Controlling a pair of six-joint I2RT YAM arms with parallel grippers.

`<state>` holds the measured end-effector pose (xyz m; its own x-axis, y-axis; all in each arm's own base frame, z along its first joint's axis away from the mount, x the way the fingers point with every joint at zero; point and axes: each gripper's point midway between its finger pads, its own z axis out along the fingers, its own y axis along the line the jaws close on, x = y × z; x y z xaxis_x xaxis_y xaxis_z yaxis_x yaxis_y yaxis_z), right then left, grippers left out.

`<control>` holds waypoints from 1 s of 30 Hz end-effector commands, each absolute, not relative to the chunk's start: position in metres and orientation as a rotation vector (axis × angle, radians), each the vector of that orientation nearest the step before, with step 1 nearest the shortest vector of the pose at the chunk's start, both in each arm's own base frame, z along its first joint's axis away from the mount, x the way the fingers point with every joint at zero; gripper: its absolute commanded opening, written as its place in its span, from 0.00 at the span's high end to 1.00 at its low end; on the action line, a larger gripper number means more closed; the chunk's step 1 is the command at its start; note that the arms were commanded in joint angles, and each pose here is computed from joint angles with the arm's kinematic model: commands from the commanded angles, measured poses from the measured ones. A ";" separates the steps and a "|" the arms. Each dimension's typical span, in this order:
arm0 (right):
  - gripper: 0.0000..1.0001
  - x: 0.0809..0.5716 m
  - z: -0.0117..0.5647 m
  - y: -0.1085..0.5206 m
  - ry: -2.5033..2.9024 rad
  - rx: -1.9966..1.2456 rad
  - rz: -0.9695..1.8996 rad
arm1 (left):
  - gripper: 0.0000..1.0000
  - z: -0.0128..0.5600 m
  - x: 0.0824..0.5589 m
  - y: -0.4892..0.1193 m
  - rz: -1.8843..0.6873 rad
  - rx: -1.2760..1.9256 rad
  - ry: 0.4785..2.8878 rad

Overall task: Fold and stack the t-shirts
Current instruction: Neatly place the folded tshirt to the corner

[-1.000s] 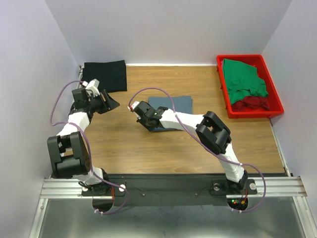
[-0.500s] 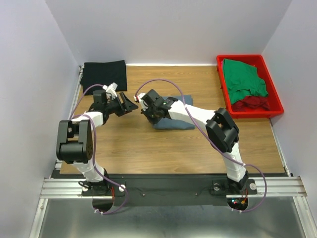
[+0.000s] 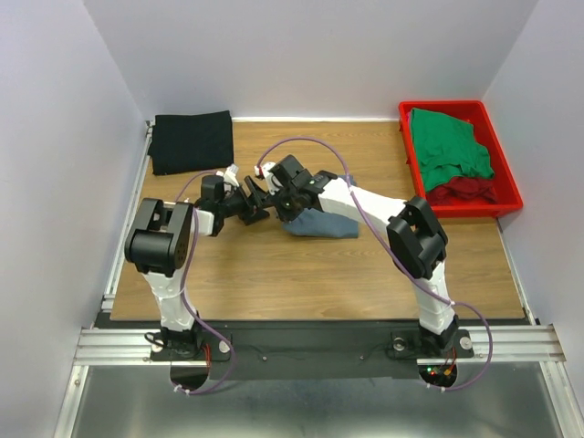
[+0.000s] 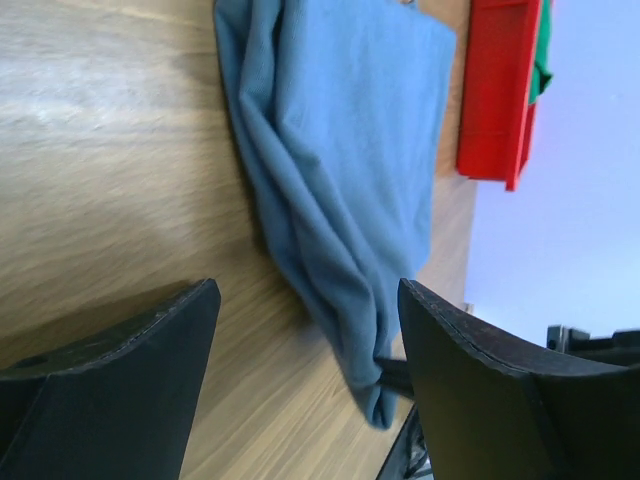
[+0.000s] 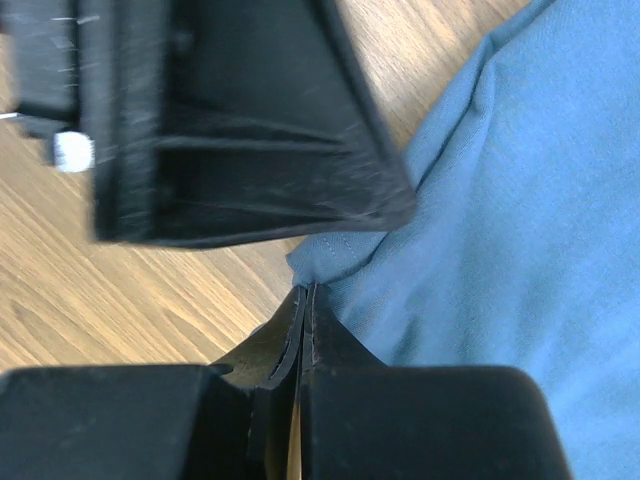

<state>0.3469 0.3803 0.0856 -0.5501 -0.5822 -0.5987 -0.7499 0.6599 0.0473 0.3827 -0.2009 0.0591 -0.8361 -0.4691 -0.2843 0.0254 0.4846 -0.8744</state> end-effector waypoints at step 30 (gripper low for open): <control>0.99 0.375 0.151 0.404 2.221 -0.860 0.560 | 0.33 0.072 0.456 -0.257 -1.407 -0.637 2.046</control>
